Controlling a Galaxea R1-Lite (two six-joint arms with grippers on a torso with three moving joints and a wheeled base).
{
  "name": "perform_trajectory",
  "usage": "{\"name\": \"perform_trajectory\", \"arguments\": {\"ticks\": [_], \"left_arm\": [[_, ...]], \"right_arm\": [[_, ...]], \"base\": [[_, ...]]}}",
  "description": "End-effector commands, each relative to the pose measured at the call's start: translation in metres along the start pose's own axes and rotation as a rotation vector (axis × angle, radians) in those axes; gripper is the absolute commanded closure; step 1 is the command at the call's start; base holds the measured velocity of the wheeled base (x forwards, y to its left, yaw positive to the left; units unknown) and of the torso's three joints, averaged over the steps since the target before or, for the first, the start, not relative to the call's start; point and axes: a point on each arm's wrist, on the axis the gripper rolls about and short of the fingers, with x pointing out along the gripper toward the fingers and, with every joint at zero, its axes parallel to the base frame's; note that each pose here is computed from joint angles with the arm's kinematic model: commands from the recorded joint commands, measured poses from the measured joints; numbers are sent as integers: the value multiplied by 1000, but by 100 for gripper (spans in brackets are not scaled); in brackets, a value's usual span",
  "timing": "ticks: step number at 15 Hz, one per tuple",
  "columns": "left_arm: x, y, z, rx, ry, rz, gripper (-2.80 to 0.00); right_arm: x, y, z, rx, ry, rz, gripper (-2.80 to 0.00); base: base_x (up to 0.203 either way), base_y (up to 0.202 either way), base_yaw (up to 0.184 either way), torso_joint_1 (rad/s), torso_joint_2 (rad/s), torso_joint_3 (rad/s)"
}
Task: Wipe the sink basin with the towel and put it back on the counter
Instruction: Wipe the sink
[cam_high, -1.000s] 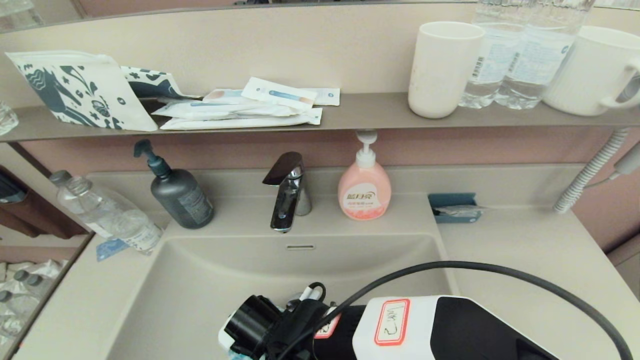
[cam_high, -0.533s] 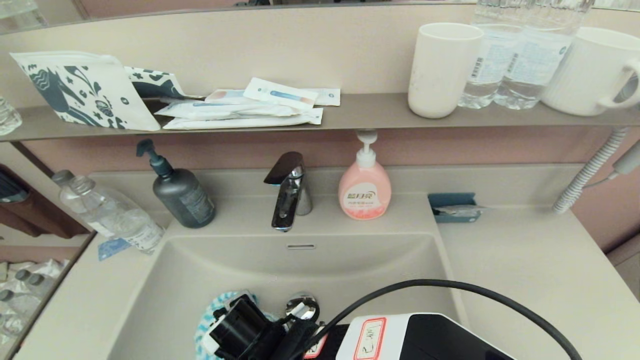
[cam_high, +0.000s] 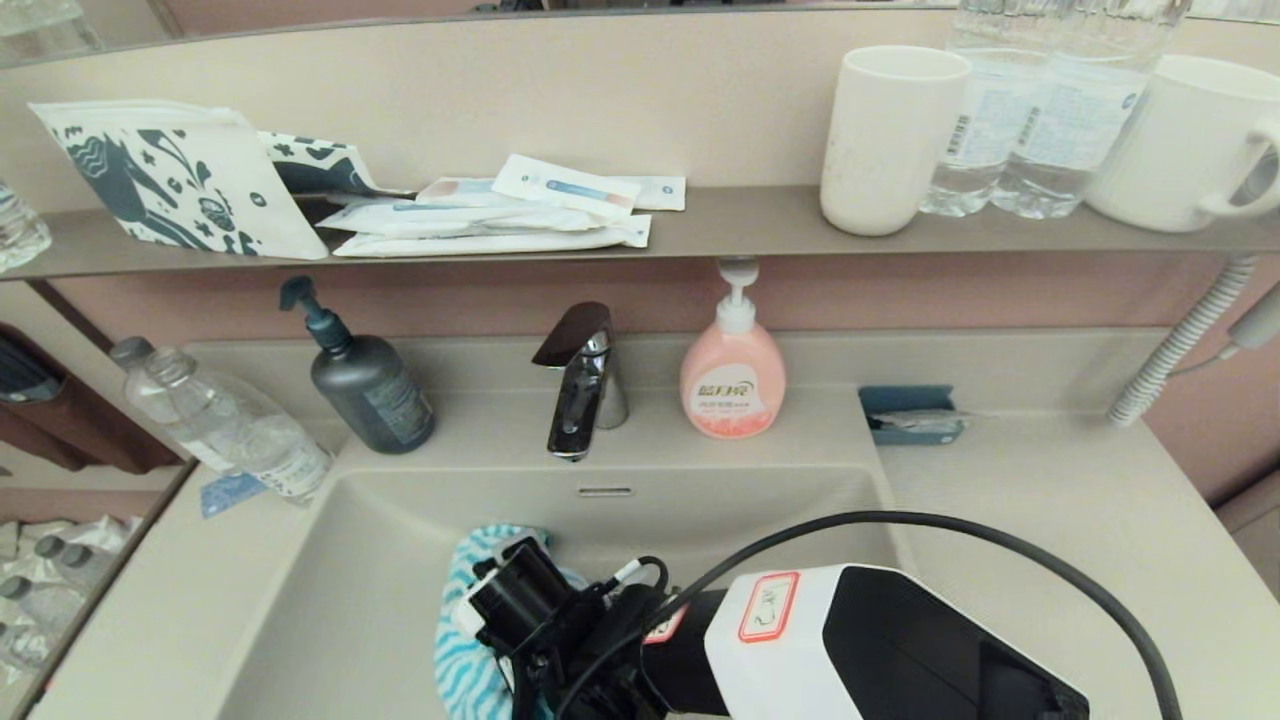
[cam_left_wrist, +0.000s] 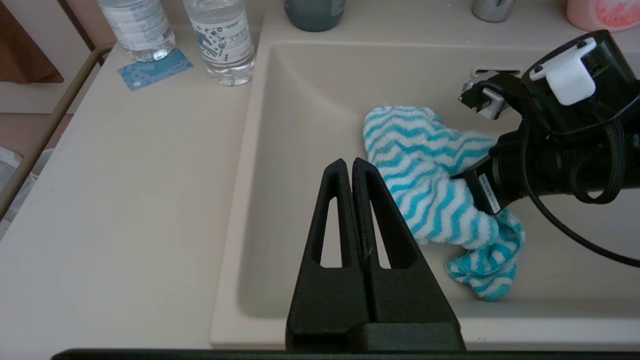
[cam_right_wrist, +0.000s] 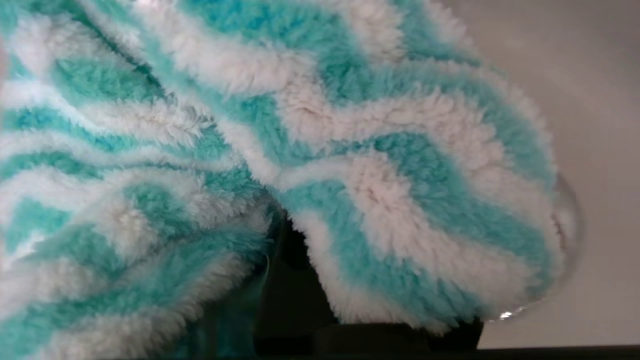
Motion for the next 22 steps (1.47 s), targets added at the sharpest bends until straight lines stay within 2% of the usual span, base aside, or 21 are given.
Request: {"name": "perform_trajectory", "arguments": {"ticks": [1,4,6,8,11,14,18,21,22], "left_arm": [[0,0,0,-1,2,1,0],[0,0,0,-1,2,1,0],[0,0,0,-1,2,1,0],[0,0,0,-1,2,1,0],[0,0,0,-1,2,1,0],[0,0,0,-1,2,1,0],[0,0,0,-1,2,1,0],[0,0,0,-1,2,1,0],[0,0,0,-1,2,1,0]], "right_arm": [[-5,-18,8,6,18,-72,0],[-12,-39,13,-1,67,-169,0],[-20,-51,19,26,72,-202,0],[-27,-56,21,45,76,-203,0],[-28,-47,14,25,88,-192,0],[-34,-47,15,10,107,-196,0],[-47,-57,28,46,76,-201,0],[-74,-65,47,97,28,-191,0],[-82,-70,50,95,40,-198,0]], "base": [[0,0,0,0,0,0],[0,0,0,0,0,0],[0,0,0,0,0,0],[0,0,0,0,0,0],[0,0,0,8,1,2],[0,0,0,0,0,0],[0,0,0,0,0,0],[0,0,0,0,0,0],[0,0,0,0,0,0]]}}
